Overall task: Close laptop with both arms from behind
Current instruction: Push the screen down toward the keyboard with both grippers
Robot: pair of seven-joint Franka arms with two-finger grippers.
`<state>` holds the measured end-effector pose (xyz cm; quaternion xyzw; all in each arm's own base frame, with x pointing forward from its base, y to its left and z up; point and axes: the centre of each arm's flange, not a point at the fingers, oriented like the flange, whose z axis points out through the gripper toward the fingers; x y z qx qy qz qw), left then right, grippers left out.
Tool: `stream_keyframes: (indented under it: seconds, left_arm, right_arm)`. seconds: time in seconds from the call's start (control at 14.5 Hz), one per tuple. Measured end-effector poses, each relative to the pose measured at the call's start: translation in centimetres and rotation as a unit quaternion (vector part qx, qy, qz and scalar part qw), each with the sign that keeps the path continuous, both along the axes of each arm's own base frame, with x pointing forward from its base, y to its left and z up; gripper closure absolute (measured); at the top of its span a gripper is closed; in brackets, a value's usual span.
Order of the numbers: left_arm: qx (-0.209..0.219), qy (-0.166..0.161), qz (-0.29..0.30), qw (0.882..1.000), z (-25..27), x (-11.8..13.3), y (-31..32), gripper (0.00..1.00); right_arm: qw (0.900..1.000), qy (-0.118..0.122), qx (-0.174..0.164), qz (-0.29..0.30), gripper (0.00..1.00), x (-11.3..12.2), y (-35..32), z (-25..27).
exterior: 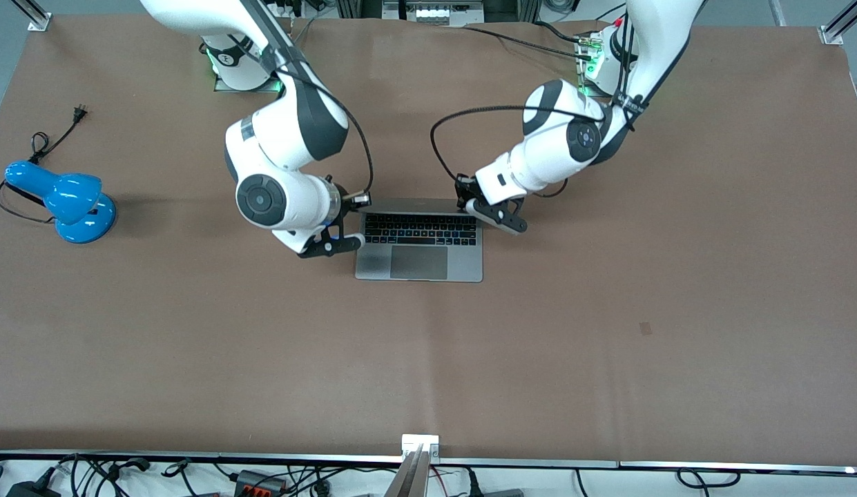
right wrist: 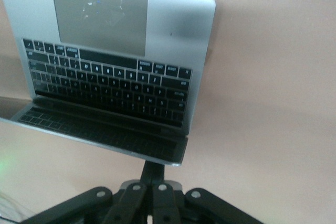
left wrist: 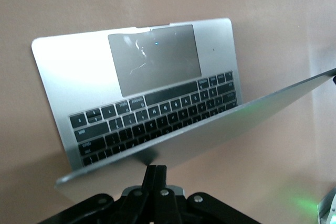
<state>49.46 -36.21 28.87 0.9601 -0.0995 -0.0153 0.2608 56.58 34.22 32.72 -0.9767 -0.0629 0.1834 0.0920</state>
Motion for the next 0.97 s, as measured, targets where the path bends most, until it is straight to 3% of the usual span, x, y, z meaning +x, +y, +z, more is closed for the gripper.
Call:
stream_keyframes:
  seconds: [0.97]
  left_arm:
    - [-0.018, 0.029, 0.055, 0.998, -7.3, 8.3, 2.5, 0.99]
  right_arm:
    - [0.997, -0.064, 0.002, -0.039, 0.99, 3.8, 0.5, -10.0]
